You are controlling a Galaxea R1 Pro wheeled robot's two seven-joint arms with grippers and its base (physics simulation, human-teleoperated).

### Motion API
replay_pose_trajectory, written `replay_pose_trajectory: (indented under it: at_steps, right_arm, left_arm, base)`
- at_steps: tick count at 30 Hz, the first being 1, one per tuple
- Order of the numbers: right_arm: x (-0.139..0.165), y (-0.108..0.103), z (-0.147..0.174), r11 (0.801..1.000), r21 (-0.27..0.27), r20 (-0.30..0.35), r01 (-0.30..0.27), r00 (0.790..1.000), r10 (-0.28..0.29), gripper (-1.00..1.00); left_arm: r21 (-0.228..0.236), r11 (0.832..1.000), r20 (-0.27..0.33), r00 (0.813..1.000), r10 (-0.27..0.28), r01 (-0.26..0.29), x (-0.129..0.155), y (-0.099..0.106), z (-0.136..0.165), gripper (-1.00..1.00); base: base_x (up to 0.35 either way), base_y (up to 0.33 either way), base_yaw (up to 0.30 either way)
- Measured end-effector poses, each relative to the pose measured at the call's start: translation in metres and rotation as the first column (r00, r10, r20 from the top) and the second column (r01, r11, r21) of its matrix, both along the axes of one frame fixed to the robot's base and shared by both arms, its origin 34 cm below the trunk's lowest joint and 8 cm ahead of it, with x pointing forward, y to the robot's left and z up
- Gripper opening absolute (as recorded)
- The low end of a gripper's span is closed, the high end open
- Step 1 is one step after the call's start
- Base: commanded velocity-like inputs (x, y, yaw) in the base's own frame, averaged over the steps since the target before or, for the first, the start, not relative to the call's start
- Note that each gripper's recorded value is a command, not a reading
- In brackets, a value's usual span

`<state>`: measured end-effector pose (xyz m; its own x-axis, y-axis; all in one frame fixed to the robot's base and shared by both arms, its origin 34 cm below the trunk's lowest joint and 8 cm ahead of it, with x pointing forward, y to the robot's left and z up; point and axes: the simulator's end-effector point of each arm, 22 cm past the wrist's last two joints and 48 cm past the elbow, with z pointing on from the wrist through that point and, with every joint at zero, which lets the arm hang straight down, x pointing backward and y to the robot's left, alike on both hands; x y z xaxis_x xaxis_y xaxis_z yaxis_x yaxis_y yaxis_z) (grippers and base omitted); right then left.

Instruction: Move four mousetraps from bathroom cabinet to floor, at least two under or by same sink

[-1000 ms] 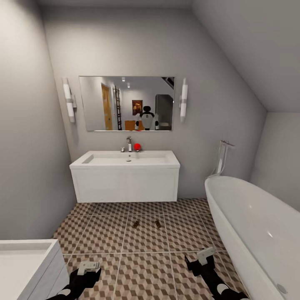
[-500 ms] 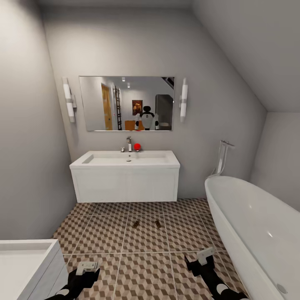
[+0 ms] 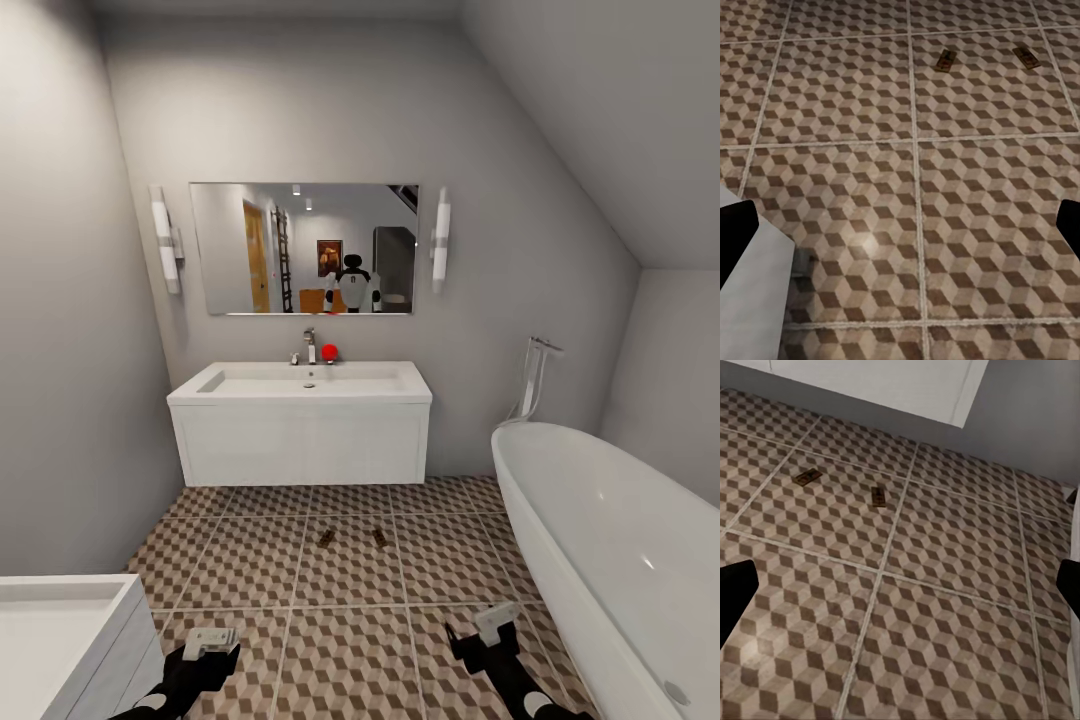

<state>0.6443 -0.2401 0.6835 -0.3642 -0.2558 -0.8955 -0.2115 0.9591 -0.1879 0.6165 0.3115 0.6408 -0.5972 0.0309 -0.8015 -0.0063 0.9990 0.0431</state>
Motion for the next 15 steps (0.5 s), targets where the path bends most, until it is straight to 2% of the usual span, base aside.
replay_pose_trajectory:
  at_steps: [15]
  right_arm:
    - [-0.0010, 0.0025, -0.0015, 1.000, 0.001, -0.006, -0.001, 1.000, 0.001, 1.00]
  left_arm:
    - [0.000, 1.000, 0.000, 1.000, 0.000, 0.000, 0.0000, 0.0000, 0.0000, 1.00]
  base:
    - [0.000, 0.000, 0.000]
